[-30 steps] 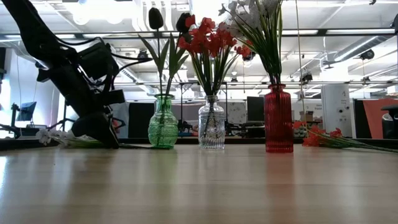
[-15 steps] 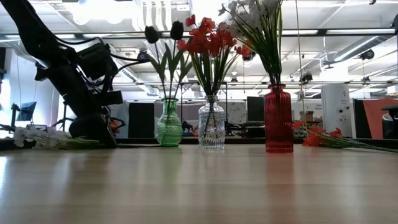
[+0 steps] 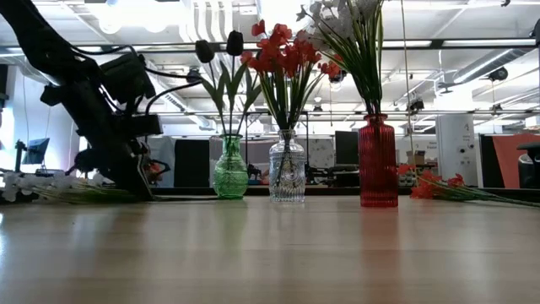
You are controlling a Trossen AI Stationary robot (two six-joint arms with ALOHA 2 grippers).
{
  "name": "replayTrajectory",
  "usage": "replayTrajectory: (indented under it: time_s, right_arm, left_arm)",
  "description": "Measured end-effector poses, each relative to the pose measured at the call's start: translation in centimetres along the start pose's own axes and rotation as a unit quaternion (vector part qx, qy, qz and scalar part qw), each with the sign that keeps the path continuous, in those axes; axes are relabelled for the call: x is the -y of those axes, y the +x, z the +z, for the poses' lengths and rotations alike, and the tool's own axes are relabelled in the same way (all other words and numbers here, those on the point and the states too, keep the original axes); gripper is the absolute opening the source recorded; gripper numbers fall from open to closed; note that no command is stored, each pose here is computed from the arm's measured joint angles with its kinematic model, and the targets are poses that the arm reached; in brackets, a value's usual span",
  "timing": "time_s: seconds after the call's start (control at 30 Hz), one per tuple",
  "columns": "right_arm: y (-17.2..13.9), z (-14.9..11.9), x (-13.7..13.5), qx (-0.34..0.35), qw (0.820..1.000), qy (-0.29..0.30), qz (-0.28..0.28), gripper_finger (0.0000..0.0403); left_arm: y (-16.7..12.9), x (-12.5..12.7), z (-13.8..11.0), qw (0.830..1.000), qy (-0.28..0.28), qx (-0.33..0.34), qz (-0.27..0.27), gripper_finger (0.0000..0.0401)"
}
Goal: Sort flowers into vase by color
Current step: Put the white flowers into the red vase
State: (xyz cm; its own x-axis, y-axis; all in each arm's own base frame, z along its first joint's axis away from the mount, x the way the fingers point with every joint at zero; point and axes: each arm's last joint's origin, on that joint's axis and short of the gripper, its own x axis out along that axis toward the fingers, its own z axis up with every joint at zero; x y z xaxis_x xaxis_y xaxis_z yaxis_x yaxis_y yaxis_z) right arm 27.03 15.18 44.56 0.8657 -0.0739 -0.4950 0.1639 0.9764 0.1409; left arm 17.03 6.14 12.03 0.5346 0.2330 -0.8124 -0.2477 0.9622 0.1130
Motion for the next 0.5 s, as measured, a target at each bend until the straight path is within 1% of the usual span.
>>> replayTrajectory:
  time_s: [0.1,0.2,0.33,0.5]
  right_arm:
    - [0.0,0.0,0.0,0.0,1.0,-0.005,0.0,0.0219]
    - [0.0,0.0,0.0,0.0,1.0,-0.01,0.0,0.0219]
    - [0.0,0.0,0.0,0.0,1.0,-0.012,0.0,0.0219]
    - [0.0,0.0,0.0,0.0,1.0,-0.024,0.0,0.0219]
  left_arm:
    - [-0.2,0.7,0.2,1.0,0.015,0.008,-0.023,0.0003]
    - [-0.5,1.5,0.2,0.999,0.037,0.012,-0.037,0.0003]
    - [-1.2,2.7,0.6,0.996,0.062,0.032,-0.056,0.0003]
    - [-2.4,4.2,2.4,0.992,0.075,0.065,-0.08,0.0002]
